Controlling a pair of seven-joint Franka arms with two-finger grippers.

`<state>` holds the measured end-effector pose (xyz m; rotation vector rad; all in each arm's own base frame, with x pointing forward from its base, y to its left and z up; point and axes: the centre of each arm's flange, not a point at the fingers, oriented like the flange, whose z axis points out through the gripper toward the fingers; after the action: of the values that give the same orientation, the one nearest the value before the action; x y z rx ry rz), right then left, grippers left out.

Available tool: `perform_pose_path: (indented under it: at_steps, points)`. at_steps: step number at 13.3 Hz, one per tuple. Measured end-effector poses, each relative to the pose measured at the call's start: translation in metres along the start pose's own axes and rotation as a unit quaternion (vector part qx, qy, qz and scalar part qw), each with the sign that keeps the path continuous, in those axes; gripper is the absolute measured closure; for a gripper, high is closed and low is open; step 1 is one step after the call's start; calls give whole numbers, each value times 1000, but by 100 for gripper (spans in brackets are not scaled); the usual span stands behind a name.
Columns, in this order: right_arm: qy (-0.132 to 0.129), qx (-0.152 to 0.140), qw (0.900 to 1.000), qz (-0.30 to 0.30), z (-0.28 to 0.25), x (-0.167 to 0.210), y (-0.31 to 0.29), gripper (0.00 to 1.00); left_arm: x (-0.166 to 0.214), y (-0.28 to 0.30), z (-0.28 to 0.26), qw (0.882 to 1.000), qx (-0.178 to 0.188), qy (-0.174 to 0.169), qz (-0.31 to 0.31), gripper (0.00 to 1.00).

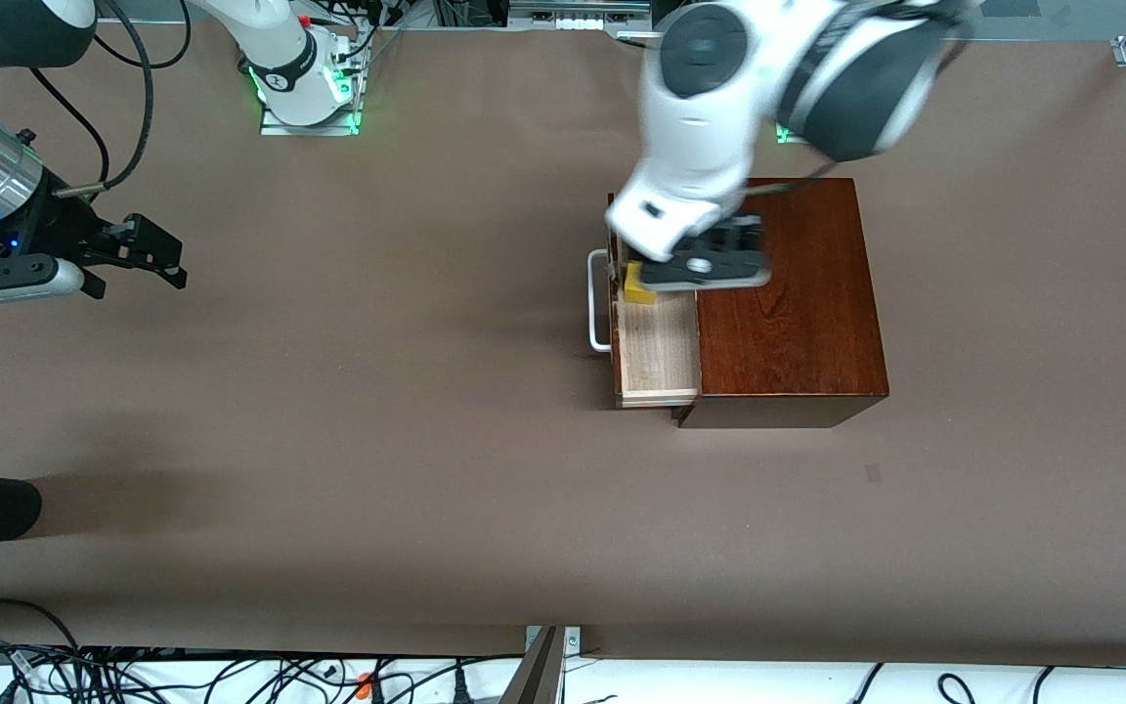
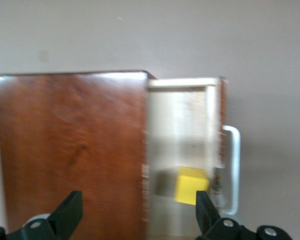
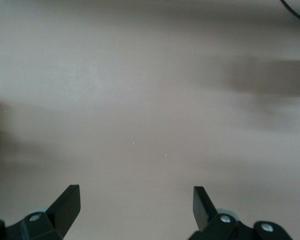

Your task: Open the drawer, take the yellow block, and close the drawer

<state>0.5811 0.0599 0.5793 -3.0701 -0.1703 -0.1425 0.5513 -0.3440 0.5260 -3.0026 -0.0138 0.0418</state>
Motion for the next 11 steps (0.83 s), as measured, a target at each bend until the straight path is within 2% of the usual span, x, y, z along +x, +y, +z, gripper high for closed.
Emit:
perform_pose_path:
  at_steps: [4,7,11]
  points:
    - [-1,0,1000,0,0,0,0,0,31,-100,-19,999,-20,-28,31,0]
    - [-13,1,1000,1,0,-4,1,0,40,-151,-31,998,-22,-33,55,0]
    - [-10,-1,1000,0,-9,-5,1,0,46,-245,-26,993,-51,-44,94,0]
